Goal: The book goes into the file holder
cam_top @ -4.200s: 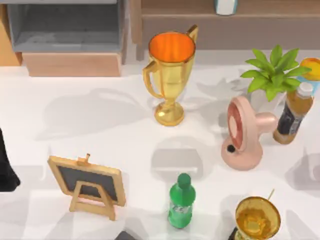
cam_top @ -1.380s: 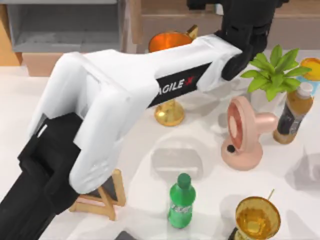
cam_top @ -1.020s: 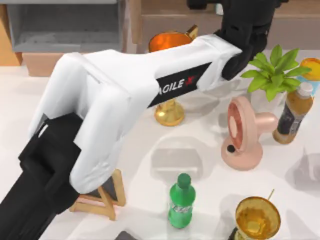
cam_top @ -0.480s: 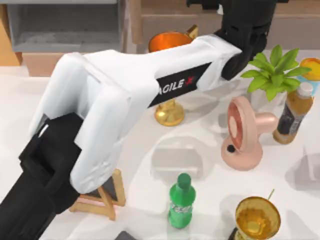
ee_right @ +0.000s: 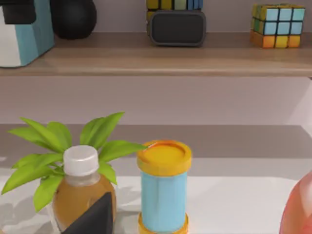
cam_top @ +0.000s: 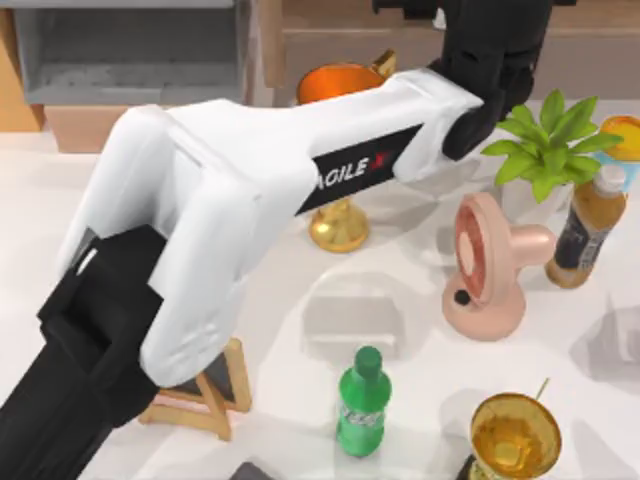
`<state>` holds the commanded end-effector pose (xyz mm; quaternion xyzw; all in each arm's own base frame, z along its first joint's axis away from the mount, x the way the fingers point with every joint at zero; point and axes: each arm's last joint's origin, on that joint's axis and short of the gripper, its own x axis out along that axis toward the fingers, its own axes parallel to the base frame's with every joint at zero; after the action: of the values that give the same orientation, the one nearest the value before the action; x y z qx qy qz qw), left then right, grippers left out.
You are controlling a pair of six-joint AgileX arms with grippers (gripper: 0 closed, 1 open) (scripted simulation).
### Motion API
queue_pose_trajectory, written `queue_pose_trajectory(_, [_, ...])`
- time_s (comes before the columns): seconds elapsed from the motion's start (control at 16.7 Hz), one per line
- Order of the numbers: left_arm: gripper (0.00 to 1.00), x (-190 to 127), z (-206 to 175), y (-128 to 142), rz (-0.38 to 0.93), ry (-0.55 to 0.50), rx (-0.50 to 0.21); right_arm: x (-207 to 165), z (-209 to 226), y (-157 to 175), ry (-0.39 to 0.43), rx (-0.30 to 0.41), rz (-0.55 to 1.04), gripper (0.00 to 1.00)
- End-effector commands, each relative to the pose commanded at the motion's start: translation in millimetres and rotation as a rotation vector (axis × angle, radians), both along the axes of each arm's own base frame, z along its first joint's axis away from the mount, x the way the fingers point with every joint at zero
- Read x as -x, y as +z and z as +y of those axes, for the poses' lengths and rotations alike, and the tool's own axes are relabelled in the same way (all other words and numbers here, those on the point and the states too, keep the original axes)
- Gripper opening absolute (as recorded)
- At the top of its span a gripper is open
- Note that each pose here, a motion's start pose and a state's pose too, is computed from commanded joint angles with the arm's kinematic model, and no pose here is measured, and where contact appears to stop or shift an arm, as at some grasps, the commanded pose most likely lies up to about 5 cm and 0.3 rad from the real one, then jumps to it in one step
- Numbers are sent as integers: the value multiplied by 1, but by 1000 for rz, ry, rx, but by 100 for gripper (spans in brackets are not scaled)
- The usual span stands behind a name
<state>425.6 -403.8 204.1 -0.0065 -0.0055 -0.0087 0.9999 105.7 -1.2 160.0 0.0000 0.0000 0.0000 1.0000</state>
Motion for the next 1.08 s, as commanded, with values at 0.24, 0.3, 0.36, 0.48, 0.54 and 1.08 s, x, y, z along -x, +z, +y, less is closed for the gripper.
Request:
queue_pose_trajectory(0.24, [0,2,-2,2,-1,-4,0,0,0,0,0,0,0,100])
queue_pose_trajectory(0.3, [0,2,-2,4,-1,-4,0,0,0,0,0,0,0,100])
queue_pose_trajectory(0.36, [0,2,-2,8,-1,-4,0,0,0,0,0,0,0,100])
queue_pose_trajectory(0.48, [0,2,-2,15,-1,-4,0,0,0,0,0,0,0,100])
queue_pose_trajectory(0.54, [0,2,-2,16,-1,-4,0,0,0,0,0,0,0,100])
queue_pose_trajectory(1.08, [0,20,4,30,13,-76,-80,0,0,0,0,0,0,100])
